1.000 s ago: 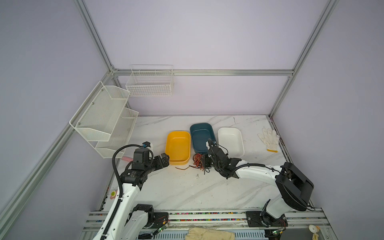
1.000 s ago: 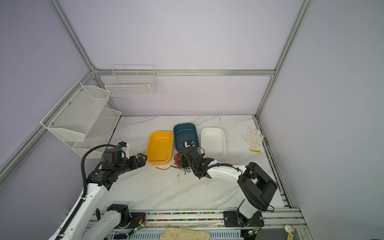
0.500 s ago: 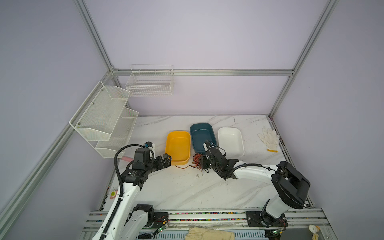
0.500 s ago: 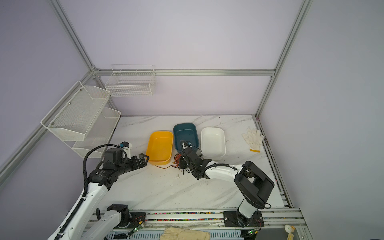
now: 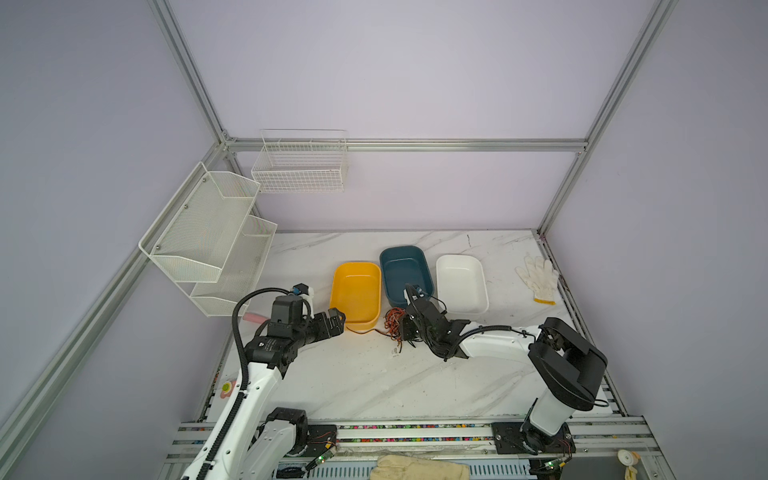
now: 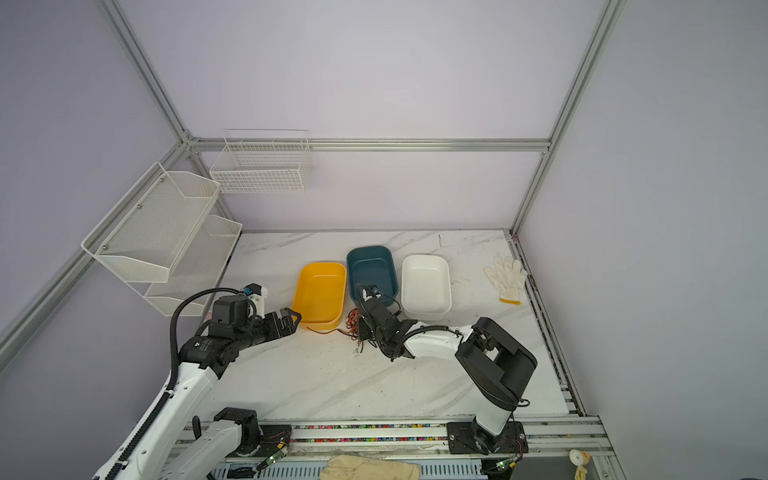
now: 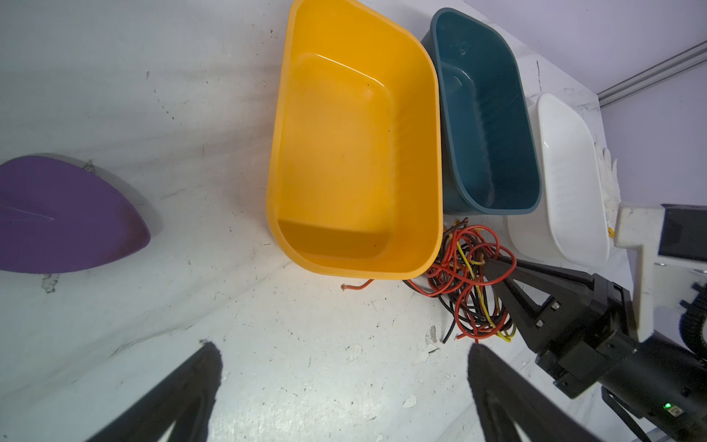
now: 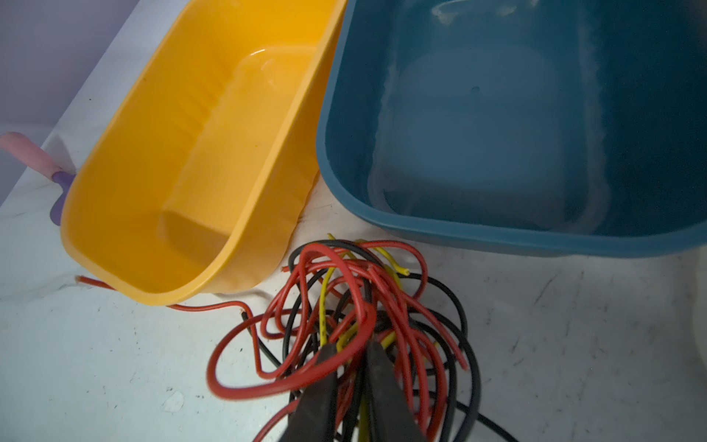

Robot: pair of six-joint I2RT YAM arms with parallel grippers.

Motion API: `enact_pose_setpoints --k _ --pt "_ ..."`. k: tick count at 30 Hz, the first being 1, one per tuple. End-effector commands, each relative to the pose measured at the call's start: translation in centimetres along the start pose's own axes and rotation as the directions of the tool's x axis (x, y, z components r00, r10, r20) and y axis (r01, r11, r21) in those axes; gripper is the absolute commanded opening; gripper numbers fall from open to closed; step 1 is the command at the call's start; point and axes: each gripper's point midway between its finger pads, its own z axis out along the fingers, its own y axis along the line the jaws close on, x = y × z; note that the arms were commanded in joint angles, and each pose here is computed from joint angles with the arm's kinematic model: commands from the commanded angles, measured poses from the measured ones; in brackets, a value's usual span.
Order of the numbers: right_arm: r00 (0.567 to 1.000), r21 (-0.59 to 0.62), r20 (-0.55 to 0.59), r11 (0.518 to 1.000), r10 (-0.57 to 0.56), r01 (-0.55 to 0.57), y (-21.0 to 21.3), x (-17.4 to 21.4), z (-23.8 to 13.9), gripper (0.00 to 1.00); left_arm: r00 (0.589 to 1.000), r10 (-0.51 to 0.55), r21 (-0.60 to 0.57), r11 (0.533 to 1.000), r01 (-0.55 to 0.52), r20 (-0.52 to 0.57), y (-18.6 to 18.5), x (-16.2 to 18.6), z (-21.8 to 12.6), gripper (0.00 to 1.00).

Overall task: Untangle the cables
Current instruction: 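Close the right gripper on the wire bundle while the left gripper reaches in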

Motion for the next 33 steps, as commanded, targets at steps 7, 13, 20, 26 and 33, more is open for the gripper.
enact_pose_setpoints --k 7,13,20,26,33 --pt "0.995 -0.182 0.099 0.983 0.004 0.014 2.7 -2.2 -5.3 0.00 1.000 0.022 0.205 0.979 -0.023 0.008 -5.4 -1.6 -1.5 1.00" --pt "0.987 -0.284 0.157 0.959 0.030 0.016 3.8 -2.9 -7.7 0.00 0.997 -0.067 0.365 0.928 0.076 -0.039 -8.8 0.9 -1.4 1.00" --pt "0.966 -0.398 0.243 0.917 0.087 0.018 5.0 -4.4 -11.0 0.00 0.994 -0.069 0.432 0.896 0.101 -0.089 -11.5 3.2 -1.1 0.99" --pt "0.954 -0.434 0.269 0.901 0.132 -0.003 5.0 -4.8 -12.1 0.00 0.989 -0.050 0.458 0.882 0.110 -0.143 -12.8 5.6 0.1 0.94" --pt "0.954 -0.437 0.259 0.899 0.153 -0.025 4.9 -4.7 -11.9 0.00 0.987 0.000 0.489 0.869 0.078 -0.158 -14.1 7.5 1.0 0.90"
